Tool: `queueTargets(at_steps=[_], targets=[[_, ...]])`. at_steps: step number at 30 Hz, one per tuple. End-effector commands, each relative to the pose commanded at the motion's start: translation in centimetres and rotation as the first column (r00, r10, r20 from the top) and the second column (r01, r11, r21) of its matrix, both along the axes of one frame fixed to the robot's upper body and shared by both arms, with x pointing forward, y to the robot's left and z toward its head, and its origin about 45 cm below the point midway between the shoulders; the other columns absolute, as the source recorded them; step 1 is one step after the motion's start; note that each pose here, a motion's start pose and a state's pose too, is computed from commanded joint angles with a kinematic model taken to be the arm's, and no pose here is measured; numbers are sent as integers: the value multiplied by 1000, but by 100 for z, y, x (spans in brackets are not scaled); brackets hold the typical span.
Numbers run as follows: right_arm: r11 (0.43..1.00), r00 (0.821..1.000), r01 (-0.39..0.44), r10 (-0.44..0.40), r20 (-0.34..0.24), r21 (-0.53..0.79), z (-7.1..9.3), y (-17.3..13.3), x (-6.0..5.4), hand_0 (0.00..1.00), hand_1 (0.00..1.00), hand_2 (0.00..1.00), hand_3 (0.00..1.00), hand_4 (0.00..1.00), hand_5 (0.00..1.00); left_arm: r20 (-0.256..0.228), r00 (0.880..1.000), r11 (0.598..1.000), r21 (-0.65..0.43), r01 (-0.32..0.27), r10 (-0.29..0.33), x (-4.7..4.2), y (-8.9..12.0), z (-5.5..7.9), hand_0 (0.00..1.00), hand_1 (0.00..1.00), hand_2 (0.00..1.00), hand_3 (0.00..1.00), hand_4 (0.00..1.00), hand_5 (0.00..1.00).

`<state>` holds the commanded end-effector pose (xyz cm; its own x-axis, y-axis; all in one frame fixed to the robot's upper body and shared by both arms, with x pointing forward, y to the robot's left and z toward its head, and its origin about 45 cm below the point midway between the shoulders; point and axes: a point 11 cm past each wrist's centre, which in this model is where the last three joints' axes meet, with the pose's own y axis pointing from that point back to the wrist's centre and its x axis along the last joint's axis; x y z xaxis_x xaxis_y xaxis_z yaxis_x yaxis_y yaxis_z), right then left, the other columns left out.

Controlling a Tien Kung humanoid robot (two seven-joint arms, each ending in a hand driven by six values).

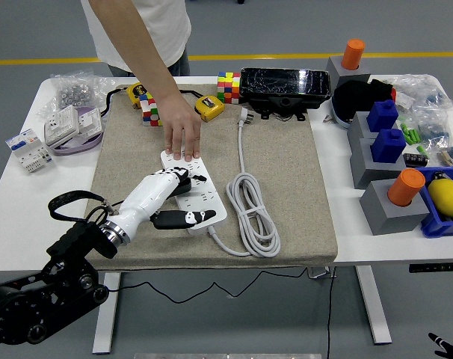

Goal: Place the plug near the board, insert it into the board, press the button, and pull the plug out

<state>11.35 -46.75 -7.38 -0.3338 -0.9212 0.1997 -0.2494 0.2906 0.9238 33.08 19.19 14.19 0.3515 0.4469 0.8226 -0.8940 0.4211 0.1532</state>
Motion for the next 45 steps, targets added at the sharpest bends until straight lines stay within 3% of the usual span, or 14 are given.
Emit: queueTargets(at_steps=[14, 19, 22, 23, 28, 29, 34, 35, 38, 45], targets=[[1000, 1000, -3, 3, -2, -1, -1, -2, -10, 582, 672, 685, 618, 979, 521, 40, 999, 997, -78, -19, 22, 26, 40, 189, 776, 800, 809, 744, 925, 702], [1000, 1000, -2, 2, -1, 0, -1, -1, -11, 582, 672, 685, 618, 979, 521, 57, 998, 994, -107, -6, 13, -31, 23, 290, 768, 798, 802, 742, 927, 703], [1000, 1000, 0, 0, -4, -2, 0, -12, -21, 582, 672, 685, 618, 979, 521, 50, 999, 991, -137, 9, -2, -125, -15, 378, 768, 798, 802, 742, 927, 703], [1000, 1000, 0, 0, -5, -3, 1, -16, -25, 582, 672, 685, 618, 979, 521, 40, 999, 990, -143, 13, -7, -159, -27, 399, 386, 515, 607, 709, 863, 504], [1000, 1000, 0, 0, -8, -4, 2, -25, -37, 582, 672, 685, 618, 979, 521, -18, 999, 989, -145, 30, -33, -274, -102, 478, 386, 515, 607, 709, 863, 504], [1000, 1000, 0, 0, -8, -4, 1, -25, -40, 581, 672, 685, 616, 979, 521, -39, 998, 991, -129, 35, -41, -294, -123, 484, 166, 141, 227, 685, 848, 398], [1000, 1000, -2, 2, -7, -3, -1, -16, -36, 581, 672, 685, 616, 979, 521, -146, 987, 998, -37, 59, -64, -346, -196, 452, 166, 141, 227, 685, 848, 398], [1000, 1000, -4, 4, -7, -3, 1, -16, -29, 582, 672, 685, 618, 979, 521, -169, 984, 998, -20, 61, -63, -351, -203, 436, 96, 58, 135, 870, 832, 350], [1000, 1000, -5, 5, -6, -3, 3, -18, -24, 582, 672, 685, 618, 979, 521, -214, 975, 998, 19, 60, -55, -355, -209, 389, 96, 58, 135, 870, 832, 350], [1000, 1000, -6, 6, -7, -8, 14, -39, -18, 582, 672, 685, 618, 979, 521, -266, 964, 996, 82, 47, -23, -335, -181, 287, 77, 69, 127, 910, 821, 317]])
